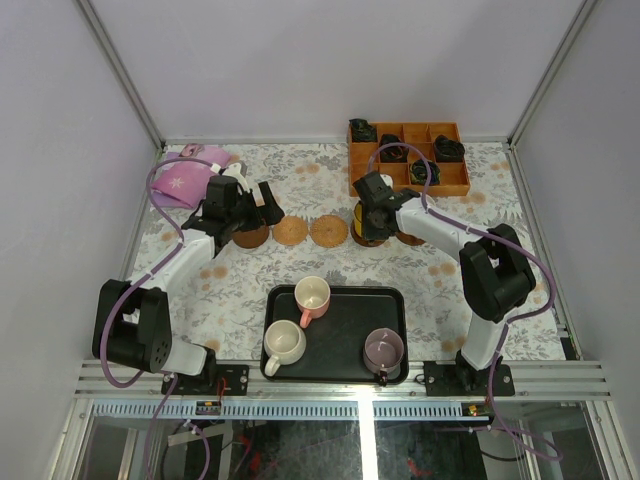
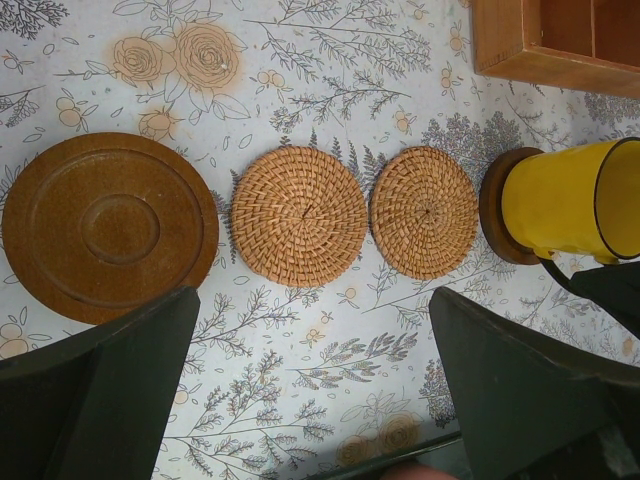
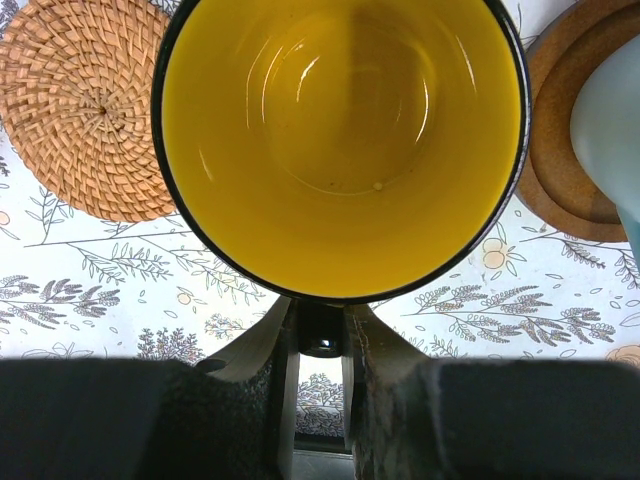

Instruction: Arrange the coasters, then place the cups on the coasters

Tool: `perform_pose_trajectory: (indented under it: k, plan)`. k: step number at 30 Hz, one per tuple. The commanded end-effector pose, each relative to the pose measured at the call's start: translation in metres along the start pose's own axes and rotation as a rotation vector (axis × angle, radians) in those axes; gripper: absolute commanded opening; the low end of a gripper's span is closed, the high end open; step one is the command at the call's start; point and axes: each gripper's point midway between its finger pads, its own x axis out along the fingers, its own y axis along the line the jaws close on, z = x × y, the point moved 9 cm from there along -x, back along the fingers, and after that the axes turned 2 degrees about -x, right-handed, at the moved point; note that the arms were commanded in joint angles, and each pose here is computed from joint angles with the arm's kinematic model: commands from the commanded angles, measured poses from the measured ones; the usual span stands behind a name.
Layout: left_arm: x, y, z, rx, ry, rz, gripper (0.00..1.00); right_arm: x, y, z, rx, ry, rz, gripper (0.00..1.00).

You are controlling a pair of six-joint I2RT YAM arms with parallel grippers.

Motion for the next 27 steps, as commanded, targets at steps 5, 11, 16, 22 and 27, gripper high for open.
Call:
perform_pose_trajectory:
  k: [5,11,16,22,27]
  plan:
    - [0.001,-0.004,0.009,0.032,-0.05,-0.016,1.0,-0.012,0.004,0.025,0.02,-0.097,0.003,0.0]
    - [0.001,-0.004,0.009,0.032,-0.05,-0.015,1.0,-0.018,0.002,0.023,0.028,-0.098,-0.004,0.0]
    - [0.002,-0.004,0.009,0.03,-0.048,-0.013,1.0,-0.018,0.001,0.022,0.028,-0.099,-0.01,0.0]
    - [0.001,-0.004,0.008,0.032,-0.048,-0.012,1.0,-0.019,0.001,0.021,0.036,-0.093,-0.004,0.23]
    - [0.0,-0.004,0.008,0.032,-0.049,-0.011,1.0,-0.022,-0.002,0.02,0.04,-0.098,-0.023,0.52]
